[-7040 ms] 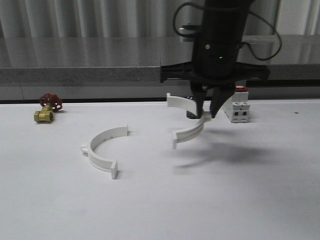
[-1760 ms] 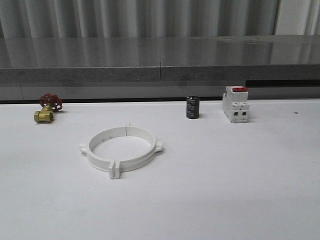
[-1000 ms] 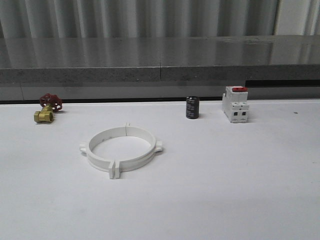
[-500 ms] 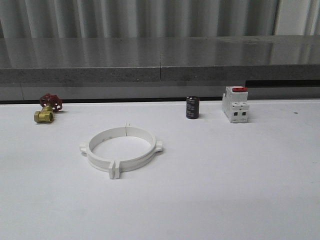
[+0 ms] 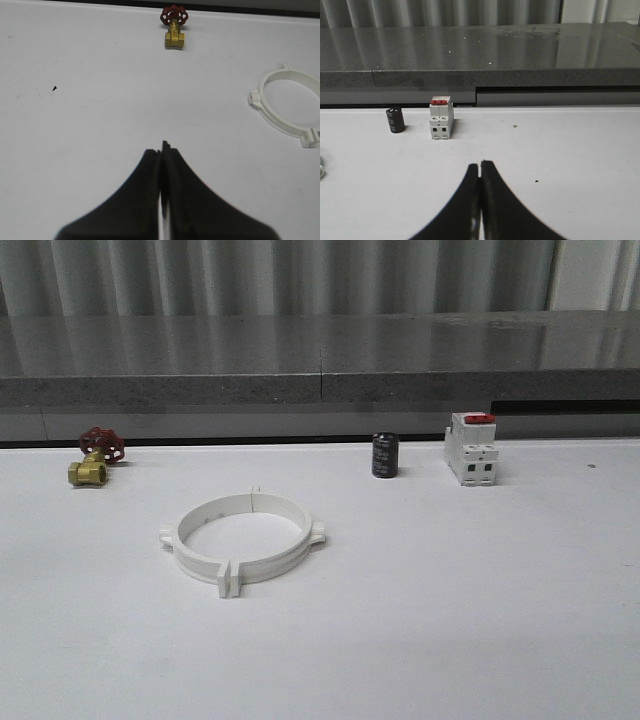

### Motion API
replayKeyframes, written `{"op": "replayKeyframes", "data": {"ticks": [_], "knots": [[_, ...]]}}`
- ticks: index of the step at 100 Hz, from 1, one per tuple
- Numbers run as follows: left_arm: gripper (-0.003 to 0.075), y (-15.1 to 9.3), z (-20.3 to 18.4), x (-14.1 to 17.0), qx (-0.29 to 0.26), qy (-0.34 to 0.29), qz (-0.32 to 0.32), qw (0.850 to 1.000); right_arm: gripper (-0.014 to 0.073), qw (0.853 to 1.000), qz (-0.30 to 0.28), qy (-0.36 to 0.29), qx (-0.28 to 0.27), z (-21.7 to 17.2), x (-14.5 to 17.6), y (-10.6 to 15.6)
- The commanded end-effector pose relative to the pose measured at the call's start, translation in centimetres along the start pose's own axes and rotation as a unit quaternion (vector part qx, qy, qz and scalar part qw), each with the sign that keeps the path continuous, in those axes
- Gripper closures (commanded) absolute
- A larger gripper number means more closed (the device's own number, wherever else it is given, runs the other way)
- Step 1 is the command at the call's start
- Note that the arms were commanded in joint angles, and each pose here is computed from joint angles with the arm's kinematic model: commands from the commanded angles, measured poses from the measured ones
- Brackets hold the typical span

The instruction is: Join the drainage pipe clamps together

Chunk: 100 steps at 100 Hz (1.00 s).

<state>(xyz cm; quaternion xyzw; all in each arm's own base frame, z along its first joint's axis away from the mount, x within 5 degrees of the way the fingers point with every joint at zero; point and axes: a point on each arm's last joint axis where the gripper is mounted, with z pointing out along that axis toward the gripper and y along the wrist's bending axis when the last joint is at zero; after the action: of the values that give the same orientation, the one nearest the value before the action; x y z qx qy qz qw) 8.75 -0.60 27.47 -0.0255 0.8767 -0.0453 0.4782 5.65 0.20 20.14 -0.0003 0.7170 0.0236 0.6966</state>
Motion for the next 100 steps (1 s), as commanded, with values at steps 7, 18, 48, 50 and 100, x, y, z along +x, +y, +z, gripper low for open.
{"op": "replayKeyframes", "data": {"ticks": [7, 18, 48, 50, 100], "knots": [[0.0741, -0.19, -0.44, -1.39, 0.007, -0.046, -0.001, 0.999, 0.0662, 0.997, -0.007, -0.075, 0.003, -0.31, -1.14, -0.02], [0.0741, -0.19, -0.44, -1.39, 0.007, -0.046, -0.001, 0.999, 0.0662, 0.996, -0.013, -0.086, 0.003, -0.34, -1.34, -0.01], [0.0741, -0.19, -0.44, -1.39, 0.007, -0.046, -0.001, 0.999, 0.0662, 0.996, -0.014, -0.089, 0.001, -0.35, -1.41, 0.01], [0.0741, -0.19, -0.44, -1.39, 0.007, -0.046, -0.001, 0.999, 0.0662, 0.996, -0.014, -0.089, 0.001, -0.35, -1.41, 0.01], [0.0741, -0.19, -0.44, -1.39, 0.007, -0.046, -0.001, 0.999, 0.0662, 0.996, -0.014, -0.089, 0.001, -0.35, -1.41, 0.01]]}}
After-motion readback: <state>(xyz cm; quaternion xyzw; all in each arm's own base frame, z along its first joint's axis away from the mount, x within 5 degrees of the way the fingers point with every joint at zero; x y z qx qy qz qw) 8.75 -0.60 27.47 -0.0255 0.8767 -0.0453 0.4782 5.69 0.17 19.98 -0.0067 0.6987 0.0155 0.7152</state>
